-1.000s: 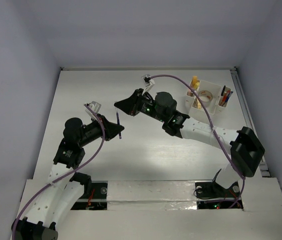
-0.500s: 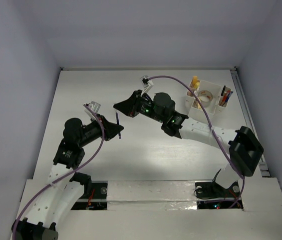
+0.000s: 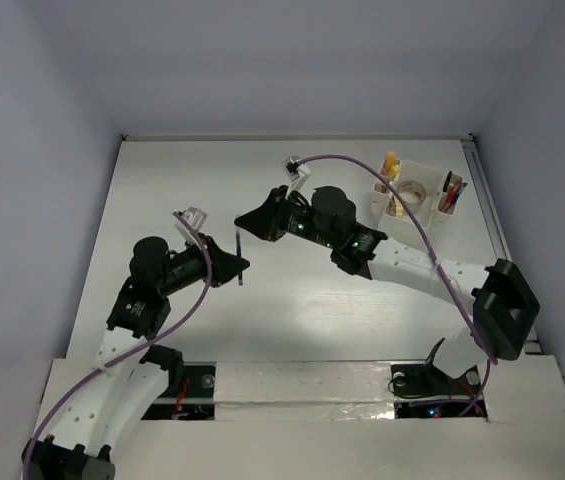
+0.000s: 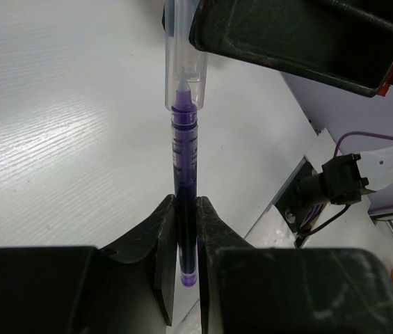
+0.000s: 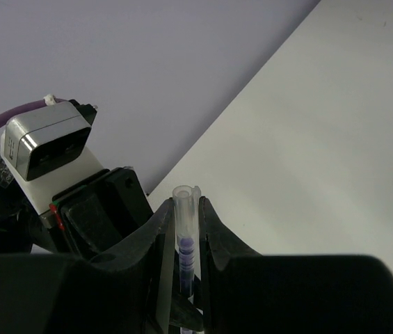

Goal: Sort the stationery into containers
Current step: Close the pen cap on the pen.

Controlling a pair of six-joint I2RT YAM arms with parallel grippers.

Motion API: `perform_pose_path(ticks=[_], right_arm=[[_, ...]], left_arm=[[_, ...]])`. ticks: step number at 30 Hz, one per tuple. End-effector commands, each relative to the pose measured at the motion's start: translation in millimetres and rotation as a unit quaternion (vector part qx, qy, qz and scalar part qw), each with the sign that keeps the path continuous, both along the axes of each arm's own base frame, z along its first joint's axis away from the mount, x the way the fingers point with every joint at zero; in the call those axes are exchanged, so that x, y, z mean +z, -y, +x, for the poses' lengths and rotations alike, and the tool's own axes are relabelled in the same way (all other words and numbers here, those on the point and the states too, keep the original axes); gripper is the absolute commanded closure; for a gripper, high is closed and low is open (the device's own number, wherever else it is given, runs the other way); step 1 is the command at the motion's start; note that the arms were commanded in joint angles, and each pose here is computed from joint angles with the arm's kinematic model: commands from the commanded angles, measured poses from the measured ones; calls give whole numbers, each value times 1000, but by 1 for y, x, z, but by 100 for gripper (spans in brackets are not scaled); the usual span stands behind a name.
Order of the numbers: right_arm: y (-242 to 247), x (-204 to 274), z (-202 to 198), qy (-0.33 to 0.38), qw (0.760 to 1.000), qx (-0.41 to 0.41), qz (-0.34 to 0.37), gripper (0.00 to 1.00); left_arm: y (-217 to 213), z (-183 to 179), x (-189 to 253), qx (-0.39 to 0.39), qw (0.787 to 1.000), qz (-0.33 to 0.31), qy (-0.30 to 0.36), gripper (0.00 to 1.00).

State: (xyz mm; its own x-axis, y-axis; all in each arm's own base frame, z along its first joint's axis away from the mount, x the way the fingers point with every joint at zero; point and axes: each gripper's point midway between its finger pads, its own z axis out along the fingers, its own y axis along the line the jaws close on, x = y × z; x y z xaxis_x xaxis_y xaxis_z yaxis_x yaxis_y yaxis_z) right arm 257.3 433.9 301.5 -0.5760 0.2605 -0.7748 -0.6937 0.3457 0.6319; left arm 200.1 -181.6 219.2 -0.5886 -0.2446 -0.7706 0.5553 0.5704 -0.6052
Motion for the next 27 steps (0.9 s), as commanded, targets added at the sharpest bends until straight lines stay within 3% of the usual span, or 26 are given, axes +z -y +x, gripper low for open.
perform_pose_path(ticks=[1, 22, 27], right_arm=[[2, -17, -30, -9, 997, 63, -43, 100], [-9, -44, -37, -39, 992, 102, -67, 100], [-5, -71, -41, -54, 989, 107, -91, 100]], left_arm=[[-4, 15, 28, 21, 998, -4, 62, 100], [-4, 11, 40, 13, 996, -3, 86, 100], [-6, 15, 49, 18, 995, 8, 102, 100]])
